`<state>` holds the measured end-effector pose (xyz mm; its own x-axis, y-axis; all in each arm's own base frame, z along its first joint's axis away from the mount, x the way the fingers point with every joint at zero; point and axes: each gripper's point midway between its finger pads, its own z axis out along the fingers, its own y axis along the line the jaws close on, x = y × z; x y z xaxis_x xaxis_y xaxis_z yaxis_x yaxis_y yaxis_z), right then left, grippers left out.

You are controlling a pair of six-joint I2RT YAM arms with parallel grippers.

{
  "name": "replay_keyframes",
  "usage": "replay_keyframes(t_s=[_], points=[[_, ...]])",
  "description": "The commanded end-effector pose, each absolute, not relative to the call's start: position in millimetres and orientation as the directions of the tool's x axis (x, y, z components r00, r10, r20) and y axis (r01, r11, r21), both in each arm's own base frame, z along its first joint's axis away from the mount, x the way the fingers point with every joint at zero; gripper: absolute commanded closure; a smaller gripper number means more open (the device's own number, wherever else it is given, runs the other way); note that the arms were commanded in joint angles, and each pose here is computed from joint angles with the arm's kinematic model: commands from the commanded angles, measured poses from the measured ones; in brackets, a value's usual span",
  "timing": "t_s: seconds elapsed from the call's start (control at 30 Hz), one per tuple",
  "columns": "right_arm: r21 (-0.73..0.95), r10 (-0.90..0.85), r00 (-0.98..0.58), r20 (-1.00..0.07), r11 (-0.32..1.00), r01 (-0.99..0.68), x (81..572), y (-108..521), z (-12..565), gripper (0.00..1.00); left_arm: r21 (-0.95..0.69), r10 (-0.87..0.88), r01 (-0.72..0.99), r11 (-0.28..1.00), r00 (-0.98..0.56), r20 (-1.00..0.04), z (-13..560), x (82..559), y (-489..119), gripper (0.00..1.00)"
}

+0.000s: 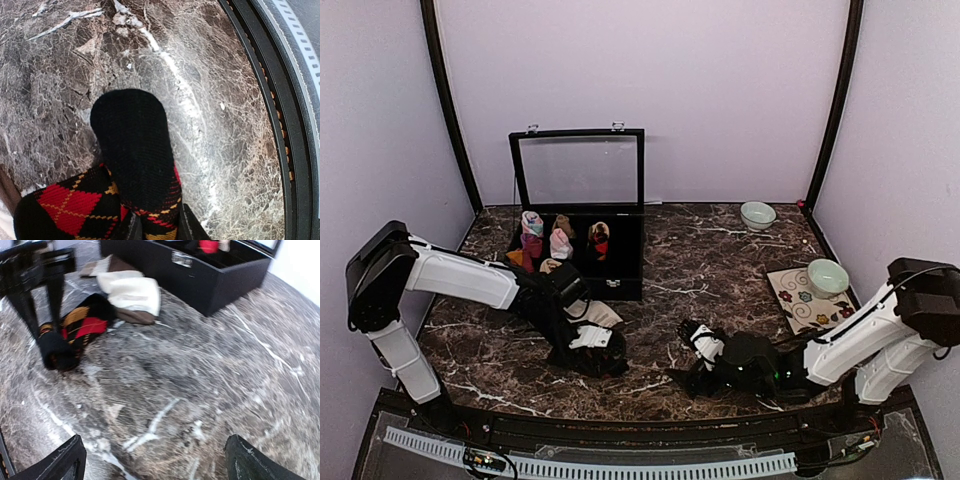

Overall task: Roll the socks
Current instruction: Roll the sock at the center of the board.

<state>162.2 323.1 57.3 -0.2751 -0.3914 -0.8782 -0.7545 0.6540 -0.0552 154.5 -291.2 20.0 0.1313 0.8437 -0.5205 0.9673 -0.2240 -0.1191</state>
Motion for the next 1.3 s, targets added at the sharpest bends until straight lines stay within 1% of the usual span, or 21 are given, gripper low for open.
replay_keyframes(t_s=[0.0, 0.1, 0.23, 0.33, 0.43, 0.5, 0.6, 0.67, 0.9, 1.13, 1.2, 1.27], points=[[-0.188, -0.413, -0.023, -0.910, 0.463, -0.866, 149, 365, 77, 0.11, -0.268, 0.928, 0.948, -0.170, 0.063, -0.367, -11, 129, -252, 0.77], [-0.232, -0.444, 0.055, -0.894, 0.355, -0.906, 138, 389, 65, 0.16, -0.259, 0.925, 0.950, -0.174, 0.068, -0.373, -11, 130, -251, 0.77], [-0.340, -0.472, 0.187, -0.861, 0.261, -0.904, 131, 412, 66, 0.21, -0.270, 0.927, 0.947, -0.172, 0.062, -0.371, -12, 130, -251, 0.77], [-0.438, -0.500, 0.309, -0.809, 0.162, -0.884, 124, 427, 66, 0.30, -0.286, 0.926, 0.944, -0.167, 0.051, -0.373, -12, 132, -251, 0.77], [-0.528, -0.535, 0.412, -0.737, 0.076, -0.846, 120, 437, 60, 0.34, -0.301, 0.925, 0.939, -0.168, 0.044, -0.377, -12, 132, -253, 0.77], [-0.558, -0.540, 0.449, -0.712, 0.045, -0.829, 118, 441, 59, 0.37, -0.309, 0.926, 0.936, -0.165, 0.039, -0.377, -12, 133, -254, 0.77], [-0.561, -0.537, 0.482, -0.692, -0.021, -0.827, 110, 449, 53, 0.41, -0.316, 0.926, 0.934, -0.165, 0.037, -0.375, -12, 133, -255, 0.77], [-0.567, -0.537, 0.500, -0.679, -0.047, -0.822, 107, 454, 49, 0.42, -0.318, 0.927, 0.933, -0.167, 0.039, -0.372, -13, 133, -254, 0.77], [-0.605, -0.542, 0.535, -0.648, -0.062, -0.794, 113, 471, 42, 0.46, -0.321, 0.928, 0.932, -0.165, 0.036, -0.370, -13, 133, -254, 0.77], [-0.629, -0.594, 0.539, -0.597, -0.071, -0.774, 127, 469, 23, 0.50, -0.325, 0.929, 0.930, -0.169, 0.041, -0.368, -13, 133, -254, 0.77], [-0.613, -0.610, 0.527, -0.592, -0.084, -0.785, 130, 467, 16, 0.53, -0.326, 0.929, 0.930, -0.169, 0.040, -0.367, -12, 133, -254, 0.77], [-0.589, -0.631, 0.511, -0.584, -0.105, -0.802, 132, 464, 6, 0.60, -0.325, 0.929, 0.930, -0.170, 0.042, -0.367, -12, 133, -254, 0.76]])
